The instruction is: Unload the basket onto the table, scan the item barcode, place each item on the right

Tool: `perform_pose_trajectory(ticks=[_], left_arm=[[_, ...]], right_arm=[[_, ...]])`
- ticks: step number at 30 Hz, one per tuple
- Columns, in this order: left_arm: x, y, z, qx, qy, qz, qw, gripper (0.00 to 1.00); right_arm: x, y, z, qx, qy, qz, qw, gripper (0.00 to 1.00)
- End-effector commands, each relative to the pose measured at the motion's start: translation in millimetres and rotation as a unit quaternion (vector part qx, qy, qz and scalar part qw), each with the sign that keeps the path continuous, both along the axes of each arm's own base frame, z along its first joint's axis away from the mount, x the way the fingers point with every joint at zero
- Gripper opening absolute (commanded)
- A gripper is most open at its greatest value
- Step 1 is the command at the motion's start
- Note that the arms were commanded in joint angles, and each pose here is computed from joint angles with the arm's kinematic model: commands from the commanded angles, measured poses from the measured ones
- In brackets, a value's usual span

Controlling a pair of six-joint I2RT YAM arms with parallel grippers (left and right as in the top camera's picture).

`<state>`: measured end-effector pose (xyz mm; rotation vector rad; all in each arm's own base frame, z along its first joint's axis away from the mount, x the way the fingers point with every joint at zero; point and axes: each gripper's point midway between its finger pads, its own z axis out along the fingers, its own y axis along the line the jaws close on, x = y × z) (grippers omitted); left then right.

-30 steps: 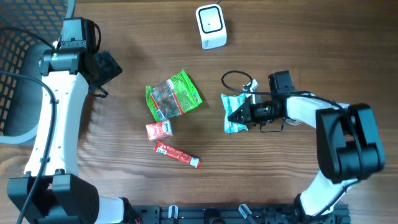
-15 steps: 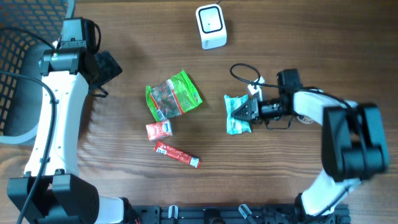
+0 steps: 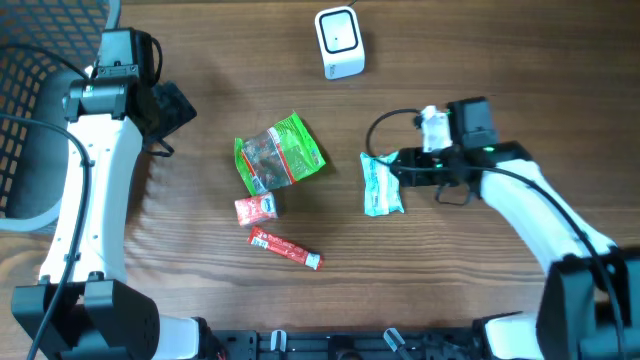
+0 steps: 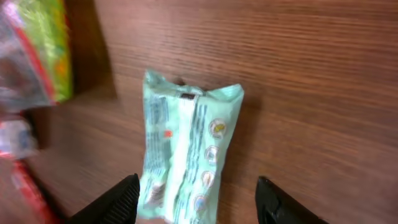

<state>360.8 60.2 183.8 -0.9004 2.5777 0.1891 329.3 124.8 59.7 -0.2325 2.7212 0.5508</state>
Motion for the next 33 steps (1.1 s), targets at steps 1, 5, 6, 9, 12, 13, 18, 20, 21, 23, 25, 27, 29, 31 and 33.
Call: perform_pose_trajectory(ticks=[1,5,6,9,12,13,18,20,21,23,25,27,29,31,33], left_arm=[[1,4,6,0.006,-0.007,0.003,1.0,1.0],[1,4,6,0.006,-0.007,0.003,1.0,1.0],[1,4,6,0.006,-0.007,0.003,1.0,1.0],[1,4,6,0.006,-0.007,0.003,1.0,1.0],[1,4,6,0.006,-0.007,0.003,1.0,1.0],[1,4,6,0.006,-0.007,0.003,1.0,1.0],[1,4,6,0.006,-0.007,0.003,1.0,1.0],[1,4,6,0.006,-0.007,0.003,1.0,1.0],[1,4,6,0.006,-0.007,0.003,1.0,1.0],[1,4,6,0.006,-0.008,0.003,1.0,1.0],[0,4,6,0.006,-0.007,0.003,1.0,1.0],[1,4,6,0.006,-0.007,0.003,1.0,1.0],[0,4,6,0.006,-0.007,0.003,1.0,1.0],[1,4,6,0.006,-0.007,0.003,1.0,1.0],[1,4,6,0.006,-0.007,0.003,1.0,1.0]], right_arm=[[11,8,-28,-0.078,-0.022,0.022,0.997,0.6],[24,15,-54,-0.104,-0.035,0.027,0.994,0.6],[21,13,-61,-0.108,-0.024,0.027,0.994,0.58],[4,-2,-57,-0.091,0.043,-0.08,0.992,0.42],[-18,-8,-38,-0.071,0.092,-0.163,0.98,0.45],[-25,-6,-30,-0.059,0.103,-0.17,0.978,0.46],[-60,-12,-18,-0.069,0.153,-0.166,0.972,0.59],[-79,-18,-23,-0.089,0.188,-0.156,0.966,0.49],[-91,-20,-29,-0.098,0.204,-0.153,0.962,0.4],[-104,-21,-39,-0.106,0.217,-0.148,0.959,0.25],[-110,-19,-48,-0.107,0.22,-0.147,0.959,0.25],[-111,-9,-49,-0.093,0.218,-0.137,0.962,0.25],[-111,7,-47,-0.065,0.217,-0.119,0.967,0.25],[-108,24,-43,-0.034,0.211,-0.101,0.972,0.25],[-105,28,-43,-0.031,0.203,-0.095,0.974,0.25]])
